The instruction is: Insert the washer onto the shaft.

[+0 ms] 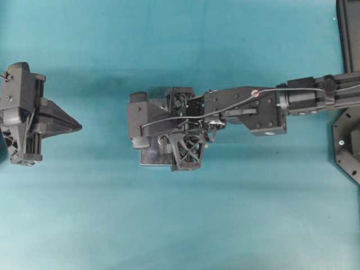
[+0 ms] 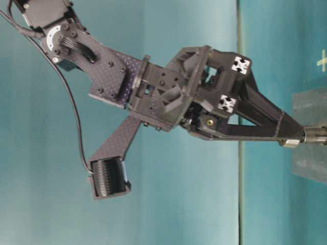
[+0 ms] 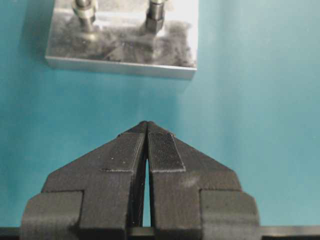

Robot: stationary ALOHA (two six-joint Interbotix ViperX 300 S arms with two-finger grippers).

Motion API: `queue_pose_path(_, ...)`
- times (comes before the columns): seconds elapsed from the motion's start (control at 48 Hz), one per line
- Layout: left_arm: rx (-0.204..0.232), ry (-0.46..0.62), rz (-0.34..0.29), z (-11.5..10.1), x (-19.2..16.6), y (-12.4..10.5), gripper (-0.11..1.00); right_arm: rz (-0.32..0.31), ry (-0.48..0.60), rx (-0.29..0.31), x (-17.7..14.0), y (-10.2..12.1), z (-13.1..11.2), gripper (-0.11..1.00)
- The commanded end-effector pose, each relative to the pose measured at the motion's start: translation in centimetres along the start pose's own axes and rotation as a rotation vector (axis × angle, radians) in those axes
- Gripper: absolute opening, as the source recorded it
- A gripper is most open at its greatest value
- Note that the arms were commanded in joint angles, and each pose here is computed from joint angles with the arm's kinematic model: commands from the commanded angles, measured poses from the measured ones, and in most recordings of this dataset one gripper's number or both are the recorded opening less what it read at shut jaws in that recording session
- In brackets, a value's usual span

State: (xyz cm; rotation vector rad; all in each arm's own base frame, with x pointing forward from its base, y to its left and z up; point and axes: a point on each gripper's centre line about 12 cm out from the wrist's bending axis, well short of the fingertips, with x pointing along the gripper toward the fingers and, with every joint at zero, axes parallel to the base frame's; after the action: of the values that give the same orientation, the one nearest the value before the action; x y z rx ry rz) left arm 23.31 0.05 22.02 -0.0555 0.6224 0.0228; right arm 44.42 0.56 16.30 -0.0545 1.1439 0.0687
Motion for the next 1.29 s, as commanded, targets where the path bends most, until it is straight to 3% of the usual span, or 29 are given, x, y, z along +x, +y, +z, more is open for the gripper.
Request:
queue_pose_path(0.0,0.005,-0.031,-0.002,0.9,-0.2,-0.1,0.0,0.005,-0.039,-0.013,-1.2,0.3,1.0,0.34)
queue_pose_path(0.167,0.005,-0.031,-0.002,0.9,-0.2,-0.1,0.0,0.016,-0.035,0.003,-1.1,0.4,1.0,0.35)
queue_pose_path(0.312,0.005,-0.029,-0.002,0.8,-0.2,-0.1,0.0,0.023,-0.035,0.011,-1.0,0.4,1.2,0.7)
queue_pose_path(0.354,0.005,-0.029,-0.002,0.8,-0.2,-0.1,0.0,0.024,-0.03,0.011,-0.9,0.4,1.2,0.74)
queue_pose_path(0.729,0.005,-0.026,-0.002,0.7,-0.2,-0.1,0.0,0.013,0.0,0.038,0.8,-1.0,1.3,0.7)
queue_pose_path(1.021,0.005,-0.032,-0.003,0.7,-0.4,-0.1,0.0,0.042,0.071,-0.006,0.5,1.2,0.8,0.68)
queue_pose_path(1.271,0.005,-0.035,-0.003,0.7,-0.5,-0.1,0.0,0.019,0.04,0.042,0.6,-0.9,1.3,0.58)
